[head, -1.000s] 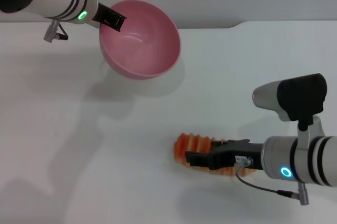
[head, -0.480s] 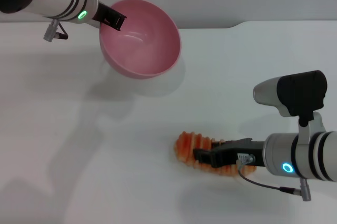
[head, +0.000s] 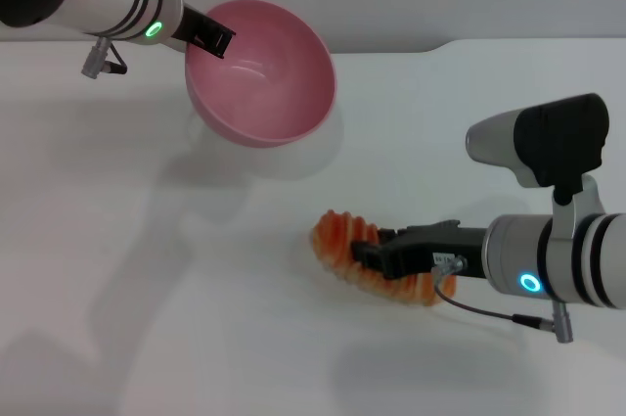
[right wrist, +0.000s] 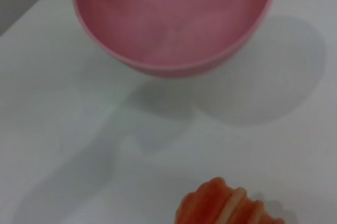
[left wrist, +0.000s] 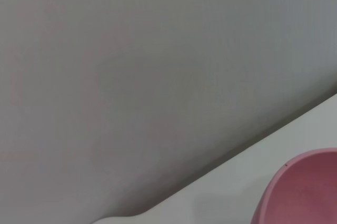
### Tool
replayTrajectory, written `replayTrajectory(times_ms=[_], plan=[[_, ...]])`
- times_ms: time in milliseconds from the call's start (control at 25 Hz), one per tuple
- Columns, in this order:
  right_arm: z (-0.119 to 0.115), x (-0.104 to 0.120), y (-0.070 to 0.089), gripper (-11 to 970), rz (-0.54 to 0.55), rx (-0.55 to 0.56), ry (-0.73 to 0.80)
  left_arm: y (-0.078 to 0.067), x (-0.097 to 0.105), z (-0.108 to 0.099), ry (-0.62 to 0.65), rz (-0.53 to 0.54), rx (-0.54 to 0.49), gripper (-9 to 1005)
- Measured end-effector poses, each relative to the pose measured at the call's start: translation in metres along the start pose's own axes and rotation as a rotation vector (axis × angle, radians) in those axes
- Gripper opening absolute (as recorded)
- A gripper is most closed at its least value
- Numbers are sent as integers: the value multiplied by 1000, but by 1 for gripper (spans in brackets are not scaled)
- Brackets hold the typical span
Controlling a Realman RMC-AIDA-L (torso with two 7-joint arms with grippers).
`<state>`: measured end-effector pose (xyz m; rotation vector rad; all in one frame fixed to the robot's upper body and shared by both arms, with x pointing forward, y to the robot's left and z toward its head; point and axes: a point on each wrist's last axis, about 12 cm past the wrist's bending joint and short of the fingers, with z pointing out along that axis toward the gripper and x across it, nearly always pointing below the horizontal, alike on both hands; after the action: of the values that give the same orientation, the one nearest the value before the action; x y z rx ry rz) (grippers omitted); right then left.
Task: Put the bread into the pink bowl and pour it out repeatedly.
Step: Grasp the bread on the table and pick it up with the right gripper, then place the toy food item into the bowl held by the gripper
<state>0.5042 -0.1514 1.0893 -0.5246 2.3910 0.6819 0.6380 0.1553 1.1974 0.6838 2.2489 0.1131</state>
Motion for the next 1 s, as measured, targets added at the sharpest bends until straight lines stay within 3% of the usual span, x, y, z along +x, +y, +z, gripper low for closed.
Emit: replayTrajectory(times_ms=[320,600,880,1000], plan=[[-15,-14,13,300,-41,-24,-48,4,3,3,-2,-2,-6,86],[-41,-43,25,257,-113,-13,-167,4,5,7,1,-4,-6,87],[-74,-74,31,226,-213,54,-294,-6,10,10,16,-1,20,88],[-76,-80,28,194,-220,71,-308,-19,10,11,17,18,58,88]])
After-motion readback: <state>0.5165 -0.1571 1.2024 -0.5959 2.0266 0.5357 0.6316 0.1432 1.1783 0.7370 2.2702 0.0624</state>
